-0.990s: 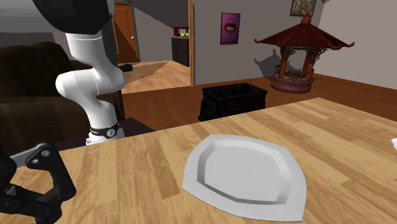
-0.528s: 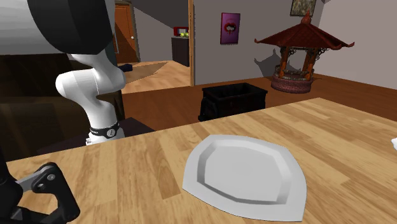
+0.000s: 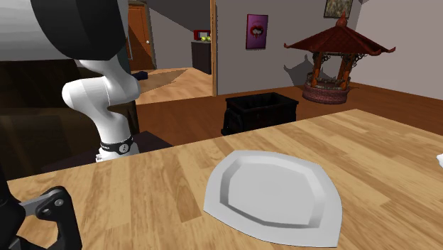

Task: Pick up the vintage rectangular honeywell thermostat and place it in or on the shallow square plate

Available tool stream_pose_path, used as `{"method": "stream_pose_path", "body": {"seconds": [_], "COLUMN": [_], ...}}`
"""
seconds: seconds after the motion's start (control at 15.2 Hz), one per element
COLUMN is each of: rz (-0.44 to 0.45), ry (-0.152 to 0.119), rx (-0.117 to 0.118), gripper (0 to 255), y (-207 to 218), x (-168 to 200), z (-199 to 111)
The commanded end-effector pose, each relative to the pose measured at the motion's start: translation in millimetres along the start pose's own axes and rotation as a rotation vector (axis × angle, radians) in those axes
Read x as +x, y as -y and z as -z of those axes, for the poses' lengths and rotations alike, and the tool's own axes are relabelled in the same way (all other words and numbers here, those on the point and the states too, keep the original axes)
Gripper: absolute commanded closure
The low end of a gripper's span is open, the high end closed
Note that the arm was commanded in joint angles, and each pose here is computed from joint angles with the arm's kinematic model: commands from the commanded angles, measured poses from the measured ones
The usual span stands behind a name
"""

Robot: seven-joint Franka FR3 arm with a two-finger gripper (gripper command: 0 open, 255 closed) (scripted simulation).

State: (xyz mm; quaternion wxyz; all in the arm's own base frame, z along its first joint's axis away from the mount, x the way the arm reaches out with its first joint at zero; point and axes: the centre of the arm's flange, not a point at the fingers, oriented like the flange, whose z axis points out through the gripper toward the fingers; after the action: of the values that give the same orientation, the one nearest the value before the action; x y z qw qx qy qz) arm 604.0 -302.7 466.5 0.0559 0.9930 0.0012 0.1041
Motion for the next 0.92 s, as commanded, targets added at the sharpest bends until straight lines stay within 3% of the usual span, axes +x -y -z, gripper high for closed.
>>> {"method": "stream_pose_path", "body": {"seconds": [0.0, 0.33, 0.86], "rz": [0.000, 0.000, 0.000], "ry": [0.002, 0.002, 0.002], "rx": [0.000, 0.000, 0.000], "gripper": [255, 255, 255], "y": [0, 0, -5], "x": [0, 0, 8], "z": [-1, -1, 40]}}
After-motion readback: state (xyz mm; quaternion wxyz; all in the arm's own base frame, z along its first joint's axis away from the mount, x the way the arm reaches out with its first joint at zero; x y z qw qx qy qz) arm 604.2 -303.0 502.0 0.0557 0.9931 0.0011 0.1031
